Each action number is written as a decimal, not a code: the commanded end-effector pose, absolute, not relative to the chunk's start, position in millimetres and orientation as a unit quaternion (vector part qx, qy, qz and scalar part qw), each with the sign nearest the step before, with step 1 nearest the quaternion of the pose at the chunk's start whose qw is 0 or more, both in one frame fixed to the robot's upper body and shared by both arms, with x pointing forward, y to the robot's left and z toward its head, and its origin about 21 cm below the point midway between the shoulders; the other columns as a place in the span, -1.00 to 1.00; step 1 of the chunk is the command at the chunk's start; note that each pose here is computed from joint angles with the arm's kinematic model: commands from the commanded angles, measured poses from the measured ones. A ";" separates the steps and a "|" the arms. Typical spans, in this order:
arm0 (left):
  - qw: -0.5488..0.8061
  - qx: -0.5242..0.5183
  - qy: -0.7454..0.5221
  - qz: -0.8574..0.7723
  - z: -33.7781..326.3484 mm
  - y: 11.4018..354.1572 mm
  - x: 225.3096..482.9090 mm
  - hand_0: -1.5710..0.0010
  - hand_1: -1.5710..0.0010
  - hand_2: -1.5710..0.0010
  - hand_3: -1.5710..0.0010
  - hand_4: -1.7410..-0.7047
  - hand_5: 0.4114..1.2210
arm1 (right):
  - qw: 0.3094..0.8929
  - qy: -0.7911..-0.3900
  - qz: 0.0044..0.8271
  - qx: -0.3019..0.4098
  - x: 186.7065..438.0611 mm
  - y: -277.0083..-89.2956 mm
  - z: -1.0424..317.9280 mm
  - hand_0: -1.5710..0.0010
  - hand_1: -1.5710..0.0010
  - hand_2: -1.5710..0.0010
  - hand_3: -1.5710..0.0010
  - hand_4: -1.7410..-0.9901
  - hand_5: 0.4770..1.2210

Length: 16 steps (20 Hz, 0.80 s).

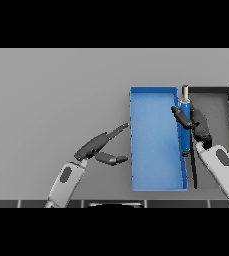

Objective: Pick up the blue pipe and place it into the blue bin.

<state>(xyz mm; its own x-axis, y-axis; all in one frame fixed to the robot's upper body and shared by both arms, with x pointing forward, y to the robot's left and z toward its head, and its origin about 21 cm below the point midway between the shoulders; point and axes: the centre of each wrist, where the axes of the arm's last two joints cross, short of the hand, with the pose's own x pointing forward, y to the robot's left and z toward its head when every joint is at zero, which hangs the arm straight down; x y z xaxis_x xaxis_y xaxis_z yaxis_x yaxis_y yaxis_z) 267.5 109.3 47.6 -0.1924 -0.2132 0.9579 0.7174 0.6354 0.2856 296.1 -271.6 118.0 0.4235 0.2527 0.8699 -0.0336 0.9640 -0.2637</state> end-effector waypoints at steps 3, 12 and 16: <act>0.610 -0.187 -0.669 -0.380 47.8 109.4 266.5 1.00 1.00 1.00 1.00 0.65 -0.96 | 0.870 -0.455 0.140 -0.124 293.6 -283.0 103.1 0.69 0.71 0.71 0.83 0.60 0.49; 0.607 -0.186 -0.673 -0.379 51.0 106.9 263.9 1.00 1.00 1.00 1.00 0.65 -0.96 | 0.879 -0.391 0.229 -0.147 294.6 -273.4 104.2 0.96 0.96 0.96 0.98 0.87 -0.31; 0.612 -0.181 -0.669 -0.382 45.7 110.0 263.0 1.00 1.00 1.00 1.00 0.65 -0.95 | 0.879 -0.389 0.230 -0.149 293.5 -272.3 105.8 0.98 0.98 0.98 0.99 0.91 -0.48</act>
